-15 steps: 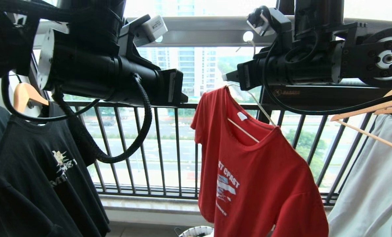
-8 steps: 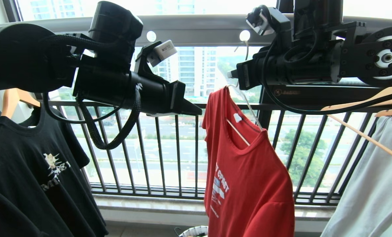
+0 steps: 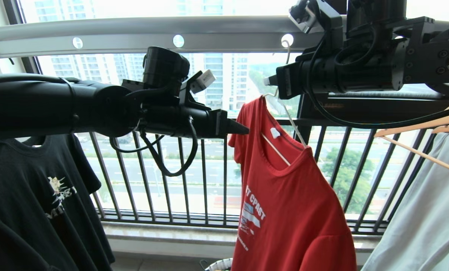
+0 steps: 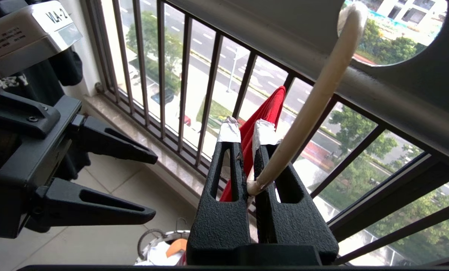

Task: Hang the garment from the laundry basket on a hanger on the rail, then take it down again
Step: Take the clothes off the clothes rack

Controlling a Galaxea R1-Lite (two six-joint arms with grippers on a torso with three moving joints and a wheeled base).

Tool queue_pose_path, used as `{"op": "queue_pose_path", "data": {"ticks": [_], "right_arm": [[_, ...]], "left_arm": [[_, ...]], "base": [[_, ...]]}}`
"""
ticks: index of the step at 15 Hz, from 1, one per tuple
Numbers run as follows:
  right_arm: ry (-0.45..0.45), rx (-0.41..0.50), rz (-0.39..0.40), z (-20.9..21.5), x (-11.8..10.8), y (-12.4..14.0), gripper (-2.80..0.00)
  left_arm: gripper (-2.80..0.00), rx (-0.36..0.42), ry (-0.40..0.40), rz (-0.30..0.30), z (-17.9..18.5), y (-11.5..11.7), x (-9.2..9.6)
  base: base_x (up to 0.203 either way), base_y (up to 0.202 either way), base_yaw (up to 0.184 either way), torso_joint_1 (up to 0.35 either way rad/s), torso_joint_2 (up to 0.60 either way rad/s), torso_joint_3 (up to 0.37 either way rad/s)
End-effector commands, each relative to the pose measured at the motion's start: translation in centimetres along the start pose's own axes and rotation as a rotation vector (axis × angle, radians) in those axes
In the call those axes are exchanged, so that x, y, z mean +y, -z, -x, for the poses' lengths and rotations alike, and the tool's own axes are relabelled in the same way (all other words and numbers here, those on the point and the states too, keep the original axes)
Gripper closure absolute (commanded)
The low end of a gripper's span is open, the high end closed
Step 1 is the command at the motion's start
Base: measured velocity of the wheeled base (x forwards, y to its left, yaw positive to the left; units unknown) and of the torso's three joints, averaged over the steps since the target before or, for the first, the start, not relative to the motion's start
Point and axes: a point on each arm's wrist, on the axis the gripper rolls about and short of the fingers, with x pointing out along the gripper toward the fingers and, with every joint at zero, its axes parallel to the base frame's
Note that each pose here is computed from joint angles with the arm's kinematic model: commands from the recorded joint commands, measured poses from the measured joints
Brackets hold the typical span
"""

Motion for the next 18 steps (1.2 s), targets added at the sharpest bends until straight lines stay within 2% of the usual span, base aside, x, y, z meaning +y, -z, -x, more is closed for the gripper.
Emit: {"op": "queue_pose_path", "data": {"ticks": [1, 4, 9, 13, 14, 18], "right_arm": [[-0.006, -0.004, 0.002, 0.7, 0.1, -0.3, 0.0], [-0.009, -0.004, 0.002, 0.7, 0.1, -0.4, 0.0], [-0.014, 0.009, 0.002, 0.7, 0.3, -0.1, 0.0], [-0.027, 0.012, 0.003, 0.6, 0.8, 0.0, 0.0], [-0.027, 0.013, 0.003, 0.6, 0.8, 0.0, 0.0], [-0.034, 0.009, 0.006, 0.8, 1.0, -0.1, 0.0]], "left_arm": [[-2.8, -0.047, -0.047, 0.005, -2.9, 0.9, 1.0], [-2.8, -0.132, -0.062, 0.009, -3.8, 0.5, 1.0], [-2.8, -0.194, -0.048, -0.004, -5.8, 0.8, 0.5], [-2.8, -0.203, -0.06, -0.006, -5.8, 0.7, 0.4], [0.0, -0.206, -0.082, -0.004, -6.0, 0.8, 0.6], [0.0, -0.22, -0.113, -0.006, -6.2, 0.7, 0.7]], "base": [[0.0, 0.0, 0.0, 0.0, 0.0, 0.0], [0.0, 0.0, 0.0, 0.0, 0.0, 0.0], [0.0, 0.0, 0.0, 0.0, 0.0, 0.0], [0.0, 0.0, 0.0, 0.0, 0.0, 0.0], [0.0, 0.0, 0.0, 0.0, 0.0, 0.0], [0.0, 0.0, 0.0, 0.0, 0.0, 0.0]]}}
